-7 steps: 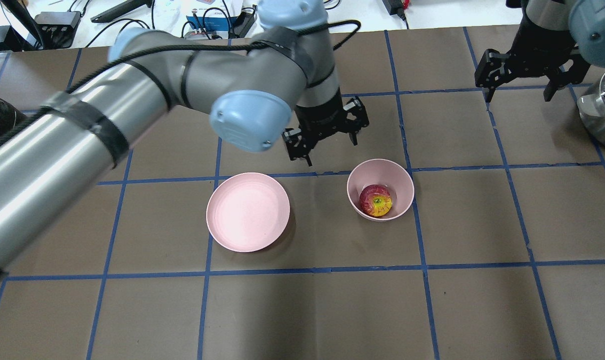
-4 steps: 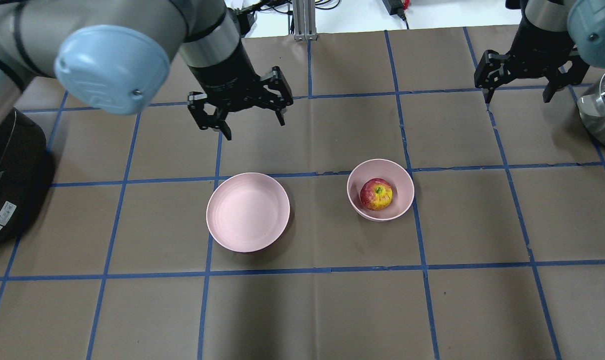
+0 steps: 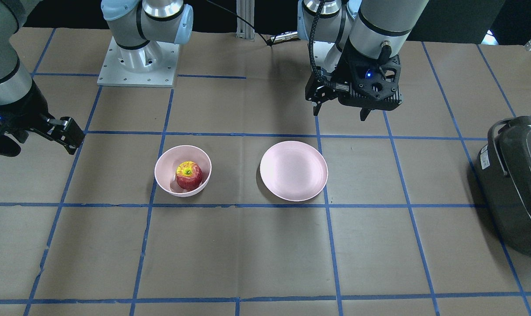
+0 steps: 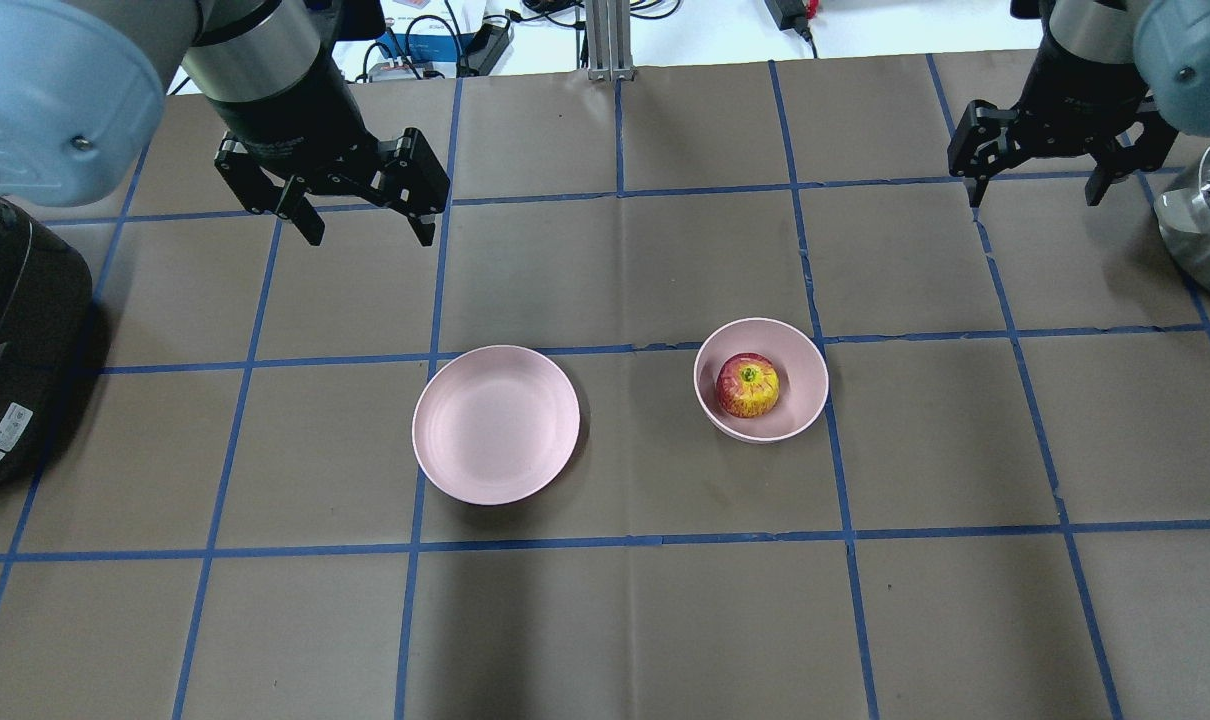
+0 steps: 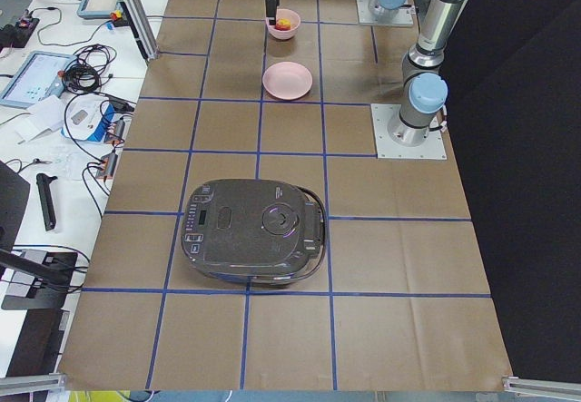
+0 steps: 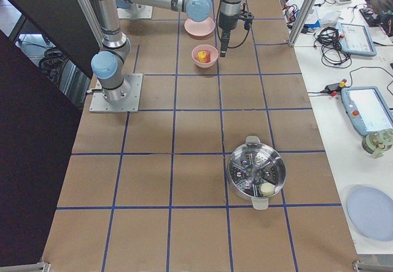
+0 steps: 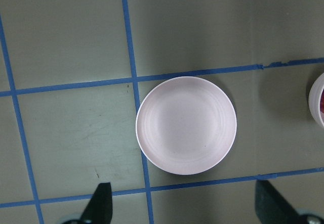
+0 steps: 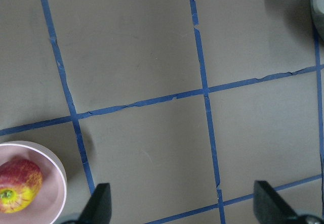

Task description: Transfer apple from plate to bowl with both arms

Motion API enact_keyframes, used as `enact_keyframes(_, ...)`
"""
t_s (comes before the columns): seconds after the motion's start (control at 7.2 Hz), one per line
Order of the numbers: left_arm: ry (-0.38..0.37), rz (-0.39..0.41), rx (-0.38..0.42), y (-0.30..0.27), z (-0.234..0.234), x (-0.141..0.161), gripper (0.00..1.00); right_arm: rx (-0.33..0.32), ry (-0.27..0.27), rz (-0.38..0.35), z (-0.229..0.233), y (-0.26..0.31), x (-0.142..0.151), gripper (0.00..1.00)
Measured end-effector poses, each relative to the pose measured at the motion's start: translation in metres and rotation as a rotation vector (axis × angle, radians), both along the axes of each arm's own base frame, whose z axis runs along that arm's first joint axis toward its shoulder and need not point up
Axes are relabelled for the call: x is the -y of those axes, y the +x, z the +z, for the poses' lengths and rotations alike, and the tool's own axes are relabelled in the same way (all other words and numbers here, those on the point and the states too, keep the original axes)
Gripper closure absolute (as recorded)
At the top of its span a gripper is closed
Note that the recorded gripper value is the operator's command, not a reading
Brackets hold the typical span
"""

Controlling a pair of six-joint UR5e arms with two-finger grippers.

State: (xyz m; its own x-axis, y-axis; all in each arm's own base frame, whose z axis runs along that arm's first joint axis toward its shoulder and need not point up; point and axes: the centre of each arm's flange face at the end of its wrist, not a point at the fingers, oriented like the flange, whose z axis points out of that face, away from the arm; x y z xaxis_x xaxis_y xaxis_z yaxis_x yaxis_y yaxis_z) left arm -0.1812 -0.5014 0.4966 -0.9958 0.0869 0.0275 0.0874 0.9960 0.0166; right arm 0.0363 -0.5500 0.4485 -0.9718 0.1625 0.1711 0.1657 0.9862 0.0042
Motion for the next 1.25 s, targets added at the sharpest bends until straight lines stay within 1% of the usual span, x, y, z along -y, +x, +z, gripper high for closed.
enact_keyframes(1.25, 0.004, 0.014, 0.003, 0.0016, -0.0014, -0.0004, 0.00, -0.001, 0.000, -0.001, -0.0004, -0.0012, 0.0007, 0.00)
